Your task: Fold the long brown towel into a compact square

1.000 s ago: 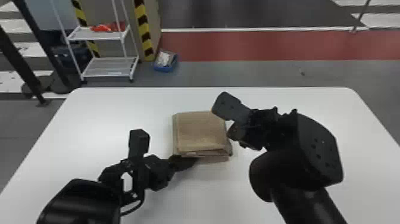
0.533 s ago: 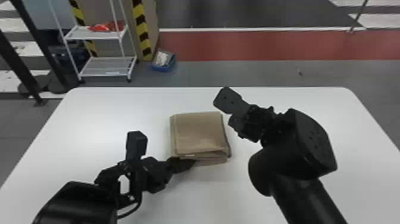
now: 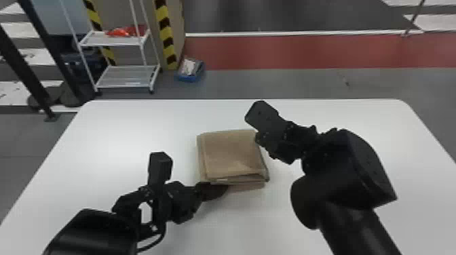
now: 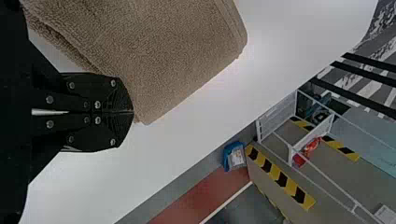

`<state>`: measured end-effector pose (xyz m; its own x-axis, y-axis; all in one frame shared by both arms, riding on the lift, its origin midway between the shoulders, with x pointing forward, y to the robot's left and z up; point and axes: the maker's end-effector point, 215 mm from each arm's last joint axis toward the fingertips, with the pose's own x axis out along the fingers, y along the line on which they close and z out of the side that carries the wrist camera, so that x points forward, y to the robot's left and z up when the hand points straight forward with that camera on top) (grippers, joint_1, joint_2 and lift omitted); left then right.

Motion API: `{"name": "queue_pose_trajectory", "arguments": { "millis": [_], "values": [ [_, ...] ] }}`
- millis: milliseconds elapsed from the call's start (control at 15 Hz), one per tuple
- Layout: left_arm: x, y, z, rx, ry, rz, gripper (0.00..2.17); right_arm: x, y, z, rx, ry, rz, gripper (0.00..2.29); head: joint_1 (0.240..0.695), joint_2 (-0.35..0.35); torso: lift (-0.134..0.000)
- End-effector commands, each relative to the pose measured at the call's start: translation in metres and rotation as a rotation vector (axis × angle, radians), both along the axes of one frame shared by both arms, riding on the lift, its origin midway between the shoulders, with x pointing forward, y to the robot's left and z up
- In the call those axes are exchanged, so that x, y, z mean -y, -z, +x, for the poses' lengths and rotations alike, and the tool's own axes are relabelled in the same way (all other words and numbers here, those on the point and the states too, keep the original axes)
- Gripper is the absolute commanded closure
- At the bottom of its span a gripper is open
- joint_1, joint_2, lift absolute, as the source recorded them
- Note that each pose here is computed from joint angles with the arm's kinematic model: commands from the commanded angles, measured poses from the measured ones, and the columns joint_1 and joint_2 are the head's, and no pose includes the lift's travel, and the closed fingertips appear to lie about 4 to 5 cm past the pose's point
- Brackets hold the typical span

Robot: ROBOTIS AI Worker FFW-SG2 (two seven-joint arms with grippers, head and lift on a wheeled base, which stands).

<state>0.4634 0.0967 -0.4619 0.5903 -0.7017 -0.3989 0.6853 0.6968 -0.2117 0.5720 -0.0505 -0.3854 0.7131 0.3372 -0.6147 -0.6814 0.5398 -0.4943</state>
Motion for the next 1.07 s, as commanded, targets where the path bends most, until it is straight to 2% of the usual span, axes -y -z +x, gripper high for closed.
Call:
{"name": "queue_pose_trajectory", "arguments": {
  "millis": [0, 200, 467, 667, 733, 800, 867, 933, 1000],
  "values": [
    [0.001, 0.0, 0.0, 0.0, 0.002, 0.0, 2.15, 0.004, -0.013, -0.004, 0.003, 0.038, 0.024, 1.71, 0.695, 0.05, -0.125],
    [0.003, -0.002, -0.001, 0.0, 0.01, -0.007, 2.15, -0.009, -0.005, -0.003, 0.004, 0.008, 0.054, 1.71, 0.695, 0.045, -0.125],
    [0.005, -0.001, -0.006, -0.004, 0.017, -0.012, 2.15, -0.019, 0.046, 0.002, 0.014, -0.069, -0.004, 1.71, 0.695, 0.054, -0.125],
    [0.002, -0.008, -0.011, -0.002, 0.031, -0.02, 2.13, -0.015, 0.052, 0.001, 0.009, -0.064, -0.016, 1.71, 0.695, 0.062, -0.125],
    [0.0, -0.01, -0.012, -0.016, 0.025, -0.019, 1.91, -0.014, 0.052, 0.002, 0.01, -0.061, -0.019, 1.71, 0.695, 0.063, -0.125],
    [-0.005, -0.014, -0.012, -0.018, 0.016, -0.015, 1.38, -0.013, 0.052, 0.002, 0.009, -0.057, -0.022, 1.71, 0.695, 0.062, -0.125],
    [-0.013, -0.016, -0.013, -0.025, 0.004, 0.005, 0.63, -0.013, 0.052, 0.002, 0.015, -0.057, -0.025, 1.71, 0.695, 0.062, -0.125],
    [-0.02, -0.016, -0.017, -0.043, 0.007, 0.019, 0.07, -0.013, 0.053, 0.002, 0.014, -0.056, -0.026, 1.71, 0.695, 0.067, -0.125],
    [-0.031, -0.014, -0.022, -0.092, -0.013, 0.015, 0.0, -0.013, 0.053, 0.002, 0.016, -0.055, -0.026, 1.71, 0.695, 0.07, -0.125]
  ]
}}
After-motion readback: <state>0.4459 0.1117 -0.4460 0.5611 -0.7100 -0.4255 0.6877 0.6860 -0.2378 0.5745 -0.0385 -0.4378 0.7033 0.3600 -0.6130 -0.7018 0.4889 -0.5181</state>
